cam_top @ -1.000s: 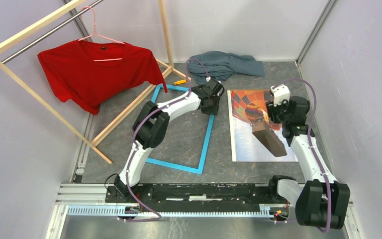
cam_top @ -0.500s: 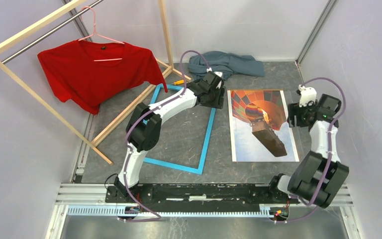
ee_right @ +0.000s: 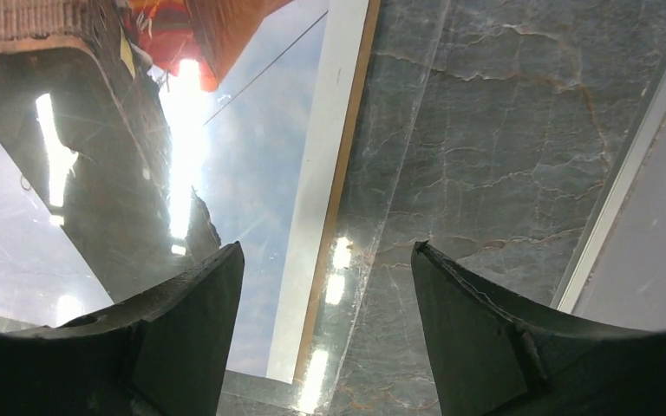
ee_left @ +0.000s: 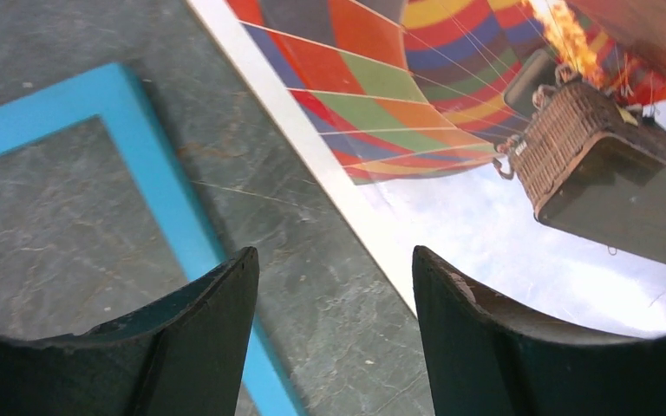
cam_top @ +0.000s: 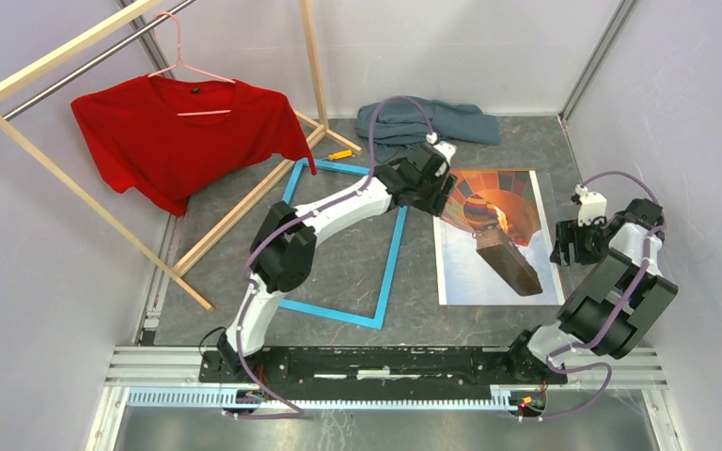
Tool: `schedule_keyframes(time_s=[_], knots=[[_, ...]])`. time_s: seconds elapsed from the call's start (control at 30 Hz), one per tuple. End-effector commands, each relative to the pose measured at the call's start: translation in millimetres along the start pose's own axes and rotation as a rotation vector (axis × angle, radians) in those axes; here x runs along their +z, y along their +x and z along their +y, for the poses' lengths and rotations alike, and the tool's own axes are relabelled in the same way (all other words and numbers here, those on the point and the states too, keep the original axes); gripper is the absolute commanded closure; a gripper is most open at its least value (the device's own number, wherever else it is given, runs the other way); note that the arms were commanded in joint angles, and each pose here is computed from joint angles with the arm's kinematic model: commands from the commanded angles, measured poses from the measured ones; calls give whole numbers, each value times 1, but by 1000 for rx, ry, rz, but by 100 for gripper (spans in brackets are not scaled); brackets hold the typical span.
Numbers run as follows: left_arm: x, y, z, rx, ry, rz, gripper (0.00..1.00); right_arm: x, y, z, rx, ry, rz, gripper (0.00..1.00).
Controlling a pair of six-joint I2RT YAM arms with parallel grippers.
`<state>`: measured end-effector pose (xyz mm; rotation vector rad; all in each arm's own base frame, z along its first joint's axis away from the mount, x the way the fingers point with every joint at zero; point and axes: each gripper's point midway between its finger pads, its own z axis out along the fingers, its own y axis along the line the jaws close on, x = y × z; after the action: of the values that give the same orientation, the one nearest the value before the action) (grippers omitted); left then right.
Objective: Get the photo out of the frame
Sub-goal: Adjust the photo frame item at the center of the board, then pick up the photo frame item from the photo frame.
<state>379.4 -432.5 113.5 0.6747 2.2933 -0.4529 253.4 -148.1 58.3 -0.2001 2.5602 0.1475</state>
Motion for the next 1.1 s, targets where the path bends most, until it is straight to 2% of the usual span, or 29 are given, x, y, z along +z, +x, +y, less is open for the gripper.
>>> schedule_keyframes(time_s=[0.0, 0.17, 0.7, 1.07], knots=[[14, -2, -17, 110, -22, -23, 28, -2, -3, -6, -42, -16, -12, 22], [26, 19, -34, 103, 0, 23, 30, -1, 4, -17, -31, 6, -2, 21], [37, 59, -90, -62, 299, 162, 31, 12, 16, -11, -13, -33, 3, 18], [46, 86, -81, -87, 291, 217, 31, 17, 19, -4, 0, -74, 0, 17]])
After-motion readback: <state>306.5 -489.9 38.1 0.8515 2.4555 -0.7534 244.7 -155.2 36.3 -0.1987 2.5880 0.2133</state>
